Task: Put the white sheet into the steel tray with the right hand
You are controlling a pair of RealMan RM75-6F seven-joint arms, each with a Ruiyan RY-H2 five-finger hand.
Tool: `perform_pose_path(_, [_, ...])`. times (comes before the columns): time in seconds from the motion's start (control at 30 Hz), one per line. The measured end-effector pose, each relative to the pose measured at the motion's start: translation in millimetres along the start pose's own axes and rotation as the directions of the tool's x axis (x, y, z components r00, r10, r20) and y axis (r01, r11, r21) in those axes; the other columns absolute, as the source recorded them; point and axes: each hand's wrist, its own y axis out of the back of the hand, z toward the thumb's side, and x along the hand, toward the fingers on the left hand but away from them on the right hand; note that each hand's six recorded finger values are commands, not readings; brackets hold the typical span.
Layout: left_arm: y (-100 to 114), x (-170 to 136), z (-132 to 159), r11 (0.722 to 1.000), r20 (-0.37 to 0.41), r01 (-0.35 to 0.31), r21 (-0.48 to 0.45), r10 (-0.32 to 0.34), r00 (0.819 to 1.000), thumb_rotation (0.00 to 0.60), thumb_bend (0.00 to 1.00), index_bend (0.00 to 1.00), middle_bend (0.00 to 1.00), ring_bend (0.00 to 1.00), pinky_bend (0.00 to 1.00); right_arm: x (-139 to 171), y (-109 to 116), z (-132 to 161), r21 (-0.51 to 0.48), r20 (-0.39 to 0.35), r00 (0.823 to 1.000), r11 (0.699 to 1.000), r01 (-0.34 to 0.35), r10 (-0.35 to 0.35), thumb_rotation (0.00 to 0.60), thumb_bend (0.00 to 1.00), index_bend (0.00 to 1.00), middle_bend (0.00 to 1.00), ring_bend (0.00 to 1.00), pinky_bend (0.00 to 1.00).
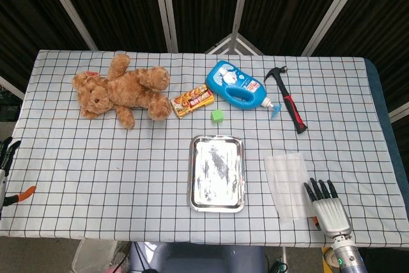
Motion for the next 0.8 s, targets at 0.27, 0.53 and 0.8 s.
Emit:
perform_pose_path(0.27, [-1, 0, 0, 1.0, -0.004, 0.002, 0.001, -0.002, 1.0, 0.6, 0.0, 0.0, 0.0, 0.0, 0.0, -1, 9, 9, -0.06, -0.04, 0.998, 0.997, 0.044, -0.047, 0.6, 0.43, 0.3, 0.01, 0.0, 0.0])
perform_pose_path(0.53, [-1, 1, -1, 1.0, -0.009, 0.002, 0.0, -0.002, 1.0, 0.6, 0.0, 0.0, 0.0, 0.0, 0.0, 1, 22, 21, -0.129, -0.111, 0.984, 0.984, 0.124, -0.139, 0.6, 0.47, 0.51, 0.11, 0.0, 0.0])
perform_pose_path(0.8, [-1, 1, -1, 1.0, -0.011, 0.004, -0.003, -0.004, 1.0, 0.6, 0.0, 0.0, 0.0, 0.0, 0.0, 1, 25, 23, -0.169, -0.126, 0.976, 0.973, 0.154, -0.176, 0.6, 0.5, 0.61, 0.13, 0.0, 0.0])
